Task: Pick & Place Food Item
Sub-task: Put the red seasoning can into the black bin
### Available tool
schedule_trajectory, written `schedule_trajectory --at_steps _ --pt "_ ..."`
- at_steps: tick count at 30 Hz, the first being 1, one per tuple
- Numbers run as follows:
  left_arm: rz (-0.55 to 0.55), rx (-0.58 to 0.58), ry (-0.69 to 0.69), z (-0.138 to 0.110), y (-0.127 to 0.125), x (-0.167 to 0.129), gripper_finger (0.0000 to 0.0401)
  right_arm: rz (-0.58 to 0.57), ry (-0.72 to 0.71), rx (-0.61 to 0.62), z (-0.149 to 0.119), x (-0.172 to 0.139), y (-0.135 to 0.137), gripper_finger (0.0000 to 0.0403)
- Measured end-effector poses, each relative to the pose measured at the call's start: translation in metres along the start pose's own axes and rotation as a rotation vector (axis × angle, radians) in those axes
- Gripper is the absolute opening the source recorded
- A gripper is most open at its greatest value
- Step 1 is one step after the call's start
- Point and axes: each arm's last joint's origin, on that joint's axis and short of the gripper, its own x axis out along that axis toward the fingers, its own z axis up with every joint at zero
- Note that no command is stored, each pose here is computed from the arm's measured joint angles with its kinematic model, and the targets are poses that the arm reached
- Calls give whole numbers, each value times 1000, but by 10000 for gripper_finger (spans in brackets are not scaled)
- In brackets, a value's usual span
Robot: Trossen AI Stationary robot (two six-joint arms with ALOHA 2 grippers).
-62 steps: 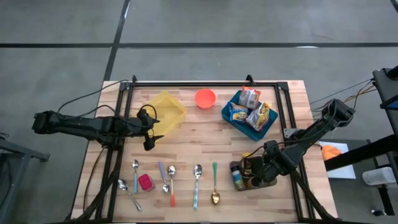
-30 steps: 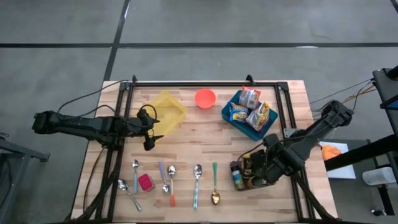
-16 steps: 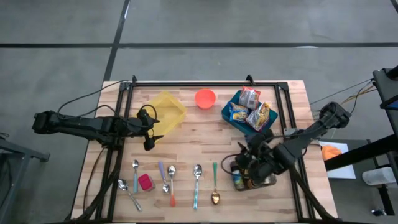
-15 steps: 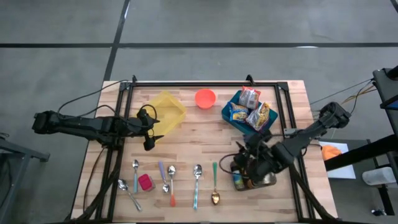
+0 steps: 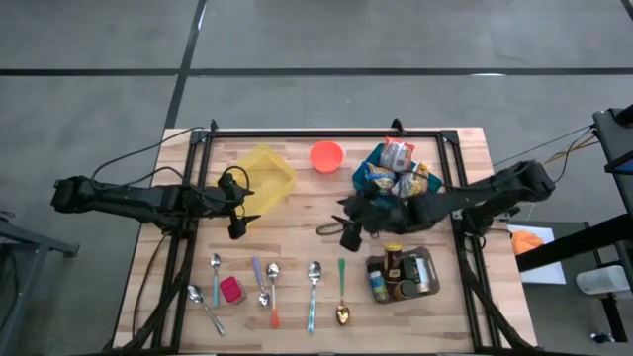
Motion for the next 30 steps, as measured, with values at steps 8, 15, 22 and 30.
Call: schedule_trajectory --at_steps 8,15,22,30 --pt "0 0 0 0 0 0 369 246 -113 -160 -11 29 -28 196" --pt "0 -1 0 0 0 0 369 340 -446 -222 -16 34 -62 196" --pt "1 2 6 -1 0 0 369 347 -436 -200 -34 35 -72 196" --pt "1 2 10 -1 0 0 369 348 -434 -200 -35 35 -71 196"
